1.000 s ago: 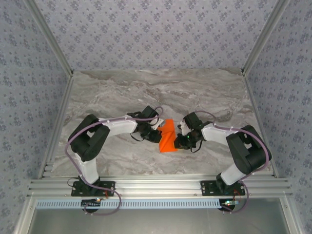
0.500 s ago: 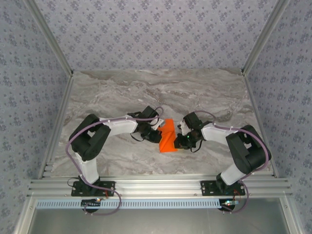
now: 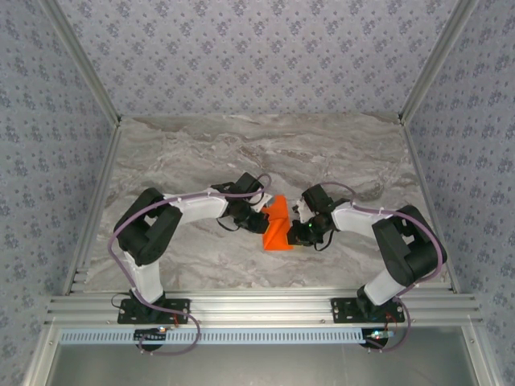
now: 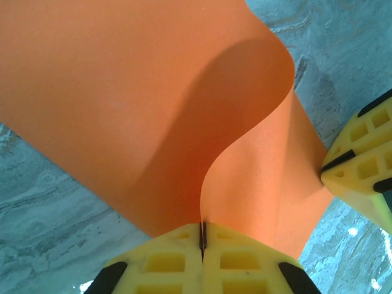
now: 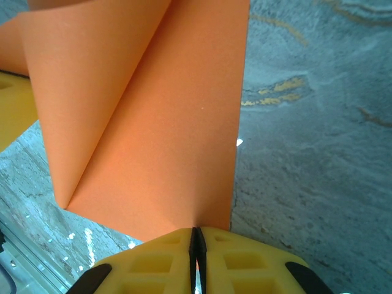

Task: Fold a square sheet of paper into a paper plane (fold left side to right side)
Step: First fold the triangle in half at the center of the table.

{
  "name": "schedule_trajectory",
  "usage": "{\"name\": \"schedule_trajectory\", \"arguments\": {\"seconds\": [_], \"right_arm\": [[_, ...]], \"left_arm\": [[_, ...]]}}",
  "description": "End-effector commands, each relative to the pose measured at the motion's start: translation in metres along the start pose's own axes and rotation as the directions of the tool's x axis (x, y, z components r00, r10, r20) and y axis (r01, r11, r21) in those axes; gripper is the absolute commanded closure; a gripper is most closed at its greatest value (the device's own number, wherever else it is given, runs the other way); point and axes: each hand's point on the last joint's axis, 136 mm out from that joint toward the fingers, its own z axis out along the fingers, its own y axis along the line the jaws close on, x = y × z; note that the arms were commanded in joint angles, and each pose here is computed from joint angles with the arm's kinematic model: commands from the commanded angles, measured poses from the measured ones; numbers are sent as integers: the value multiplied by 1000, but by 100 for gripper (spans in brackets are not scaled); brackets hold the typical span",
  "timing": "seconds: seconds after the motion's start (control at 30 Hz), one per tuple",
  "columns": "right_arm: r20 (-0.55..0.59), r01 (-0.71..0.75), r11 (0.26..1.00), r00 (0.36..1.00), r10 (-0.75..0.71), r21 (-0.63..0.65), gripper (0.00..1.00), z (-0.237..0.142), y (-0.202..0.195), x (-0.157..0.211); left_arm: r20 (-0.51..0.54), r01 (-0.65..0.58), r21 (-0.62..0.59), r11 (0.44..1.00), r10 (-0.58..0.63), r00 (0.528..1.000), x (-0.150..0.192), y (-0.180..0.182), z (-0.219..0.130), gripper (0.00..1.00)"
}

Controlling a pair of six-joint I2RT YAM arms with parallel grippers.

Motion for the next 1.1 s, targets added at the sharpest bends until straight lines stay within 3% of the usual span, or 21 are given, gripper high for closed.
{"name": "schedule_trajectory", "arguments": {"seconds": [0.0, 0.83, 1.07], "right_arm": [[-99, -37, 990, 994, 51, 134, 86, 10, -31, 29], [-99, -30, 992, 994, 42, 123, 85, 9, -29, 28], [55, -10, 995, 998, 15, -101, 85, -25, 12, -8]], "left_arm": [[-23, -17, -1, 1000, 17, 1000, 1, 1, 1, 98], [-44, -4, -37, 999, 3, 999, 7, 13, 12, 98], [-59, -5, -44, 999, 2, 998, 10, 15, 13, 97]]}}
